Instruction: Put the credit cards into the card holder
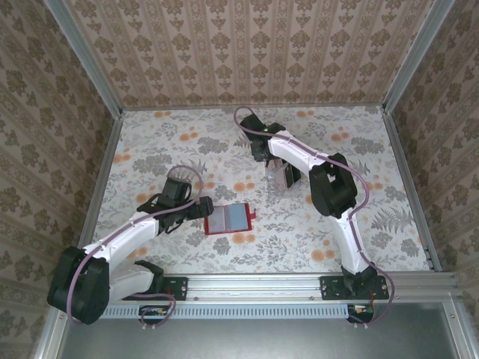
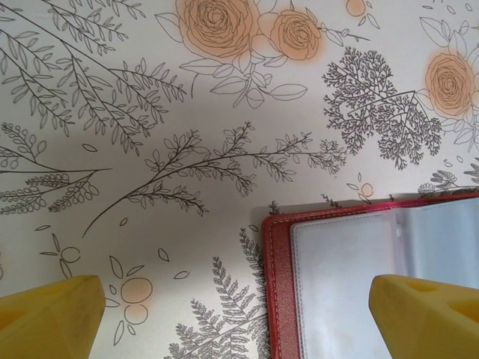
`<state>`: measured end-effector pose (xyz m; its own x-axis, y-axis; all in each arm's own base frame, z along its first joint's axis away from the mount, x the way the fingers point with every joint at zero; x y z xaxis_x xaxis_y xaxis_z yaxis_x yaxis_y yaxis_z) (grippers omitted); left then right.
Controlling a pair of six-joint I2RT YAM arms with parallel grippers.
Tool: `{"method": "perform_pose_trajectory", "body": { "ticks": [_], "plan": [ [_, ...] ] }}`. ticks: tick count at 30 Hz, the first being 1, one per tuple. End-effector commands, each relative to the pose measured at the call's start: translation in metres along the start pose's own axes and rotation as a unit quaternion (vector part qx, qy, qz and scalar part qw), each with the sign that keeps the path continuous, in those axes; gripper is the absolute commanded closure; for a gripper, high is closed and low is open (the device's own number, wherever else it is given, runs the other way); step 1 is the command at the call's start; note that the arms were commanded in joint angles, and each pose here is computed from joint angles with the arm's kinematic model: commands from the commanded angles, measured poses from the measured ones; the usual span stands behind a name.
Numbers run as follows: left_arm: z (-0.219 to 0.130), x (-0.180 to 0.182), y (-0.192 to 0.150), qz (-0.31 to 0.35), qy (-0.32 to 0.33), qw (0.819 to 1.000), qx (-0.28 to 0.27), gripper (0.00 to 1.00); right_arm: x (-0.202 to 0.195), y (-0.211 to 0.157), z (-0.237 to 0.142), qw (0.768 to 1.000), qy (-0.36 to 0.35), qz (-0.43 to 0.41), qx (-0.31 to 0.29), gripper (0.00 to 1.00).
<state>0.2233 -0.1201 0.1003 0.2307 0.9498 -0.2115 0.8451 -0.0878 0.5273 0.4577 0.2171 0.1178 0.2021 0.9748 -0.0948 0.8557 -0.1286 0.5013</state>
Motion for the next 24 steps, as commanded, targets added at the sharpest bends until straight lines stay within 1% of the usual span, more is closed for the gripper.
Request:
{"method": "perform_pose_trajectory", "body": {
  "ticks": [1,8,14,24],
  "plan": [
    [0.000,0.000,0.001,0.005,-0.004,1.000,-0.001,0.00,-0.007,-0.001,0.005,0.999,-0.029,-0.018,0.009,0.57],
    [-0.001,0.000,0.001,0.005,-0.004,1.000,-0.003,0.00,-0.005,-0.007,0.014,0.999,-0.031,-0.022,0.023,0.57],
    [-0.002,0.000,0.001,0.004,-0.004,1.000,-0.004,0.00,0.000,-0.010,0.015,0.999,-0.016,-0.017,0.033,0.58],
    [-0.002,0.001,0.000,0.003,-0.003,1.000,-0.004,0.00,-0.001,0.002,-0.003,1.000,0.010,0.010,0.013,0.62]
  ]
}}
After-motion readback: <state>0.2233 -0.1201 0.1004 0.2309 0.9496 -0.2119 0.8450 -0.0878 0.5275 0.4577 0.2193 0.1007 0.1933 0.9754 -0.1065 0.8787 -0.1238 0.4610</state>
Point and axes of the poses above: each hand's point on the last joint's axis, 136 mm out from that joint toward the fingers, its own z axis out along the fingers, its own x axis along the line the jaws close on, y = z × x, the point moved 5 cm from there along -z, back along the fingers, and after that the axes turned 13 degrees about z, right-handed, at the moved point
